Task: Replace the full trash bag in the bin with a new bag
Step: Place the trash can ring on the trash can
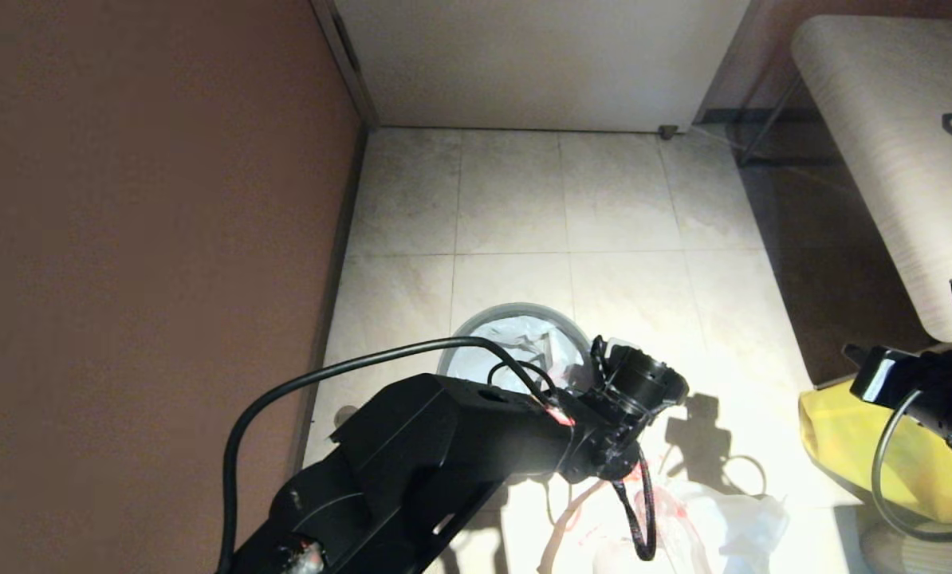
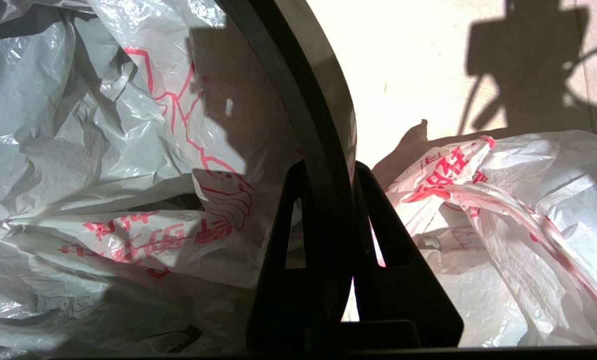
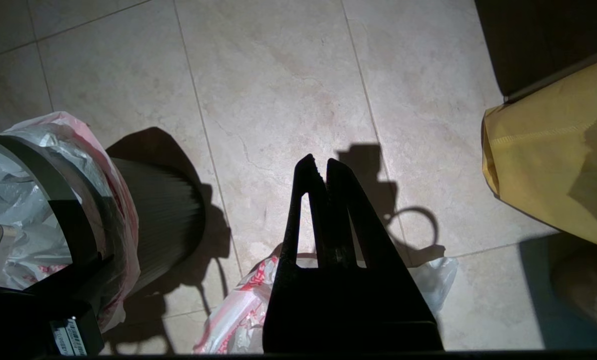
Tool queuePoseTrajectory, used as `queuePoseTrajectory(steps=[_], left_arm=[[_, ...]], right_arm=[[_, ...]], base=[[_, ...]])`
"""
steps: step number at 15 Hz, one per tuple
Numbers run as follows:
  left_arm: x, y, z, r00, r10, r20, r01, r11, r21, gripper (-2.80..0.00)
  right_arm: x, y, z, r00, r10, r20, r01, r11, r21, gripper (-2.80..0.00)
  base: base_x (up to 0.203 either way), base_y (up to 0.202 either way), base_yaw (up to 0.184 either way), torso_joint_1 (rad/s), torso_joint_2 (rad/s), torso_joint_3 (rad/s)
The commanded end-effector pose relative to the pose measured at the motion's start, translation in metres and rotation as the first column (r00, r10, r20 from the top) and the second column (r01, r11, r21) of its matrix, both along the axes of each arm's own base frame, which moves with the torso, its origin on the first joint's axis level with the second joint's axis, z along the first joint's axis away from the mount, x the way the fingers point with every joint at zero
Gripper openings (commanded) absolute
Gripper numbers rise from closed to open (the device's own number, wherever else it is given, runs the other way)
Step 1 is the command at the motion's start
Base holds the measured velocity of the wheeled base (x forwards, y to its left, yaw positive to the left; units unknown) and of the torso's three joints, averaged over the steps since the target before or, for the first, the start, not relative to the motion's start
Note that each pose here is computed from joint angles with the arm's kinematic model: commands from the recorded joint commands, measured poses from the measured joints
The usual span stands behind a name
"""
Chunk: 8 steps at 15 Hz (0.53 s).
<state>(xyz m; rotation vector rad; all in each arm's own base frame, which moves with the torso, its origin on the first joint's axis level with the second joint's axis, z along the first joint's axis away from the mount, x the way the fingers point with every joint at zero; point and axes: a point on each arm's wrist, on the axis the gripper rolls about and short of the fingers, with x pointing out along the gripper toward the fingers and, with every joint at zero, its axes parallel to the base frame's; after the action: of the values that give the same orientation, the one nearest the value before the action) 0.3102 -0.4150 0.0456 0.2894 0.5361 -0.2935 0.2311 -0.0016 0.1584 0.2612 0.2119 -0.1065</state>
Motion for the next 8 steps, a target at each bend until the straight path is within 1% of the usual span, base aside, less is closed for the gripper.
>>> queuePoseTrajectory(steps=[1, 2, 8], left_arm=[[-0.0003, -0.0004, -0.0007, 1.000, 0.003, 0.001, -0.003, 1.000, 0.001, -2.80], [-0.0002, -0.0006, -0.0003, 1.000, 0.002, 0.003, -0.002, 1.000, 0.000, 0.00], [-0.0005, -0.0001, 0.0022, 1.000, 0.006, 0.005, -0.006, 1.000, -0.006, 0.00]], right_arm=[[0.0006, -0.0002, 0.0000, 1.000, -0.002, 0.003, 0.002, 1.000, 0.002, -2.80], [0.0003, -0.0006, 0.0003, 1.000, -0.003, 0.005, 0.003, 1.000, 0.002, -2.80], [0.0000, -0.0006, -0.0004, 1.000, -0.003, 0.001, 0.003, 1.000, 0.002, -2.80]], base=[[0.000, 0.000, 0.000, 0.000, 0.00, 0.000], [0.000, 0.000, 0.000, 0.000, 0.00, 0.000], [0.000, 0.000, 0.000, 0.000, 0.00, 0.000]])
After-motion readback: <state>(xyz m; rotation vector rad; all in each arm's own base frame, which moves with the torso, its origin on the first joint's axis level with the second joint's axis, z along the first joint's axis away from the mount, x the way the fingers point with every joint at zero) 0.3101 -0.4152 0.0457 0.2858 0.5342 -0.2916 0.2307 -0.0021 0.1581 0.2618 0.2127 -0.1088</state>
